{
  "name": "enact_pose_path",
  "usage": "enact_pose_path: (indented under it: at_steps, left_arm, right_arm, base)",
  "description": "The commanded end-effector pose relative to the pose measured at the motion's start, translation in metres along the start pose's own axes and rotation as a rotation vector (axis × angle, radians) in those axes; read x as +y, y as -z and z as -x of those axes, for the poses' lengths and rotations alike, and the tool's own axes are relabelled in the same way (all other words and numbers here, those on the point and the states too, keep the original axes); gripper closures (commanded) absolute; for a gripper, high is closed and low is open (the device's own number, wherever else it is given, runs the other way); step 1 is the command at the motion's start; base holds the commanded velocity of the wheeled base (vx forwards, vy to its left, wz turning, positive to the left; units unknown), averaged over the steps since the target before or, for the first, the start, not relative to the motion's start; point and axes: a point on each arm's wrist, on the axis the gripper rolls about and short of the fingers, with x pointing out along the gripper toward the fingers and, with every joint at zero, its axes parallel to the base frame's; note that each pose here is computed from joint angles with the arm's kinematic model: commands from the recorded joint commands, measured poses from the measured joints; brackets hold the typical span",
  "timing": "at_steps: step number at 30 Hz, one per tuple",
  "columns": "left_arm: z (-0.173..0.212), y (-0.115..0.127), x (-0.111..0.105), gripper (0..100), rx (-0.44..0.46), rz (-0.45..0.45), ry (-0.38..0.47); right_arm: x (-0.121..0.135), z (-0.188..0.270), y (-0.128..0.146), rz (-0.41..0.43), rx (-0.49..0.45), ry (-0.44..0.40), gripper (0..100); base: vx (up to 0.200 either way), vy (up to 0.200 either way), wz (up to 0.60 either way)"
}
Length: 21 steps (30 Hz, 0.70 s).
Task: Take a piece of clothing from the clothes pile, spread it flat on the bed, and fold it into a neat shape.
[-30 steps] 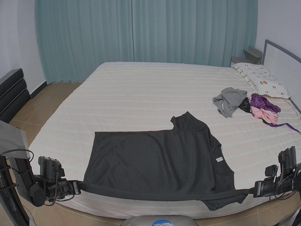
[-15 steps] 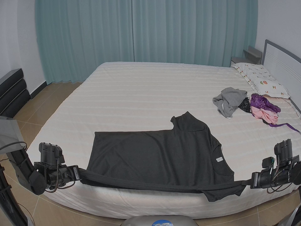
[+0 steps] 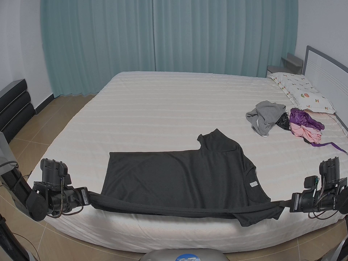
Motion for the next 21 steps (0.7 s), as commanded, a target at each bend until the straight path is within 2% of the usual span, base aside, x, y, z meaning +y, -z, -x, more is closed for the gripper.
enact_pose_path:
  at_steps: [1, 5, 13, 15, 21]
  left_arm:
    - [0.009, -0.001, 0.001, 100, -0.021, 0.006, 0.005]
    - [0.016, 0.009, 0.003, 100, 0.004, -0.007, 0.002]
    - [0.019, 0.022, 0.008, 100, 0.050, -0.025, -0.013]
    - [0.019, 0.027, 0.009, 100, 0.069, -0.034, -0.018]
    - [0.008, 0.017, 0.006, 100, 0.052, -0.027, -0.009]
  right_arm:
    - [-0.001, 0.005, 0.012, 0.003, 0.020, -0.001, 100]
    - [-0.003, 0.007, 0.021, -0.005, 0.040, 0.006, 100]
    - [0.000, 0.015, 0.022, 0.007, 0.010, -0.004, 100]
    - [0.000, 0.013, 0.028, 0.014, 0.041, -0.003, 100]
    - [-0.002, 0.005, 0.025, 0.002, 0.066, 0.004, 100]
  base:
    - [0.000, 0.000, 0.00]
    - [0.000, 0.000, 0.00]
    - [0.000, 0.000, 0.00]
    - [0.000, 0.000, 0.00]
    - [0.000, 0.000, 0.00]
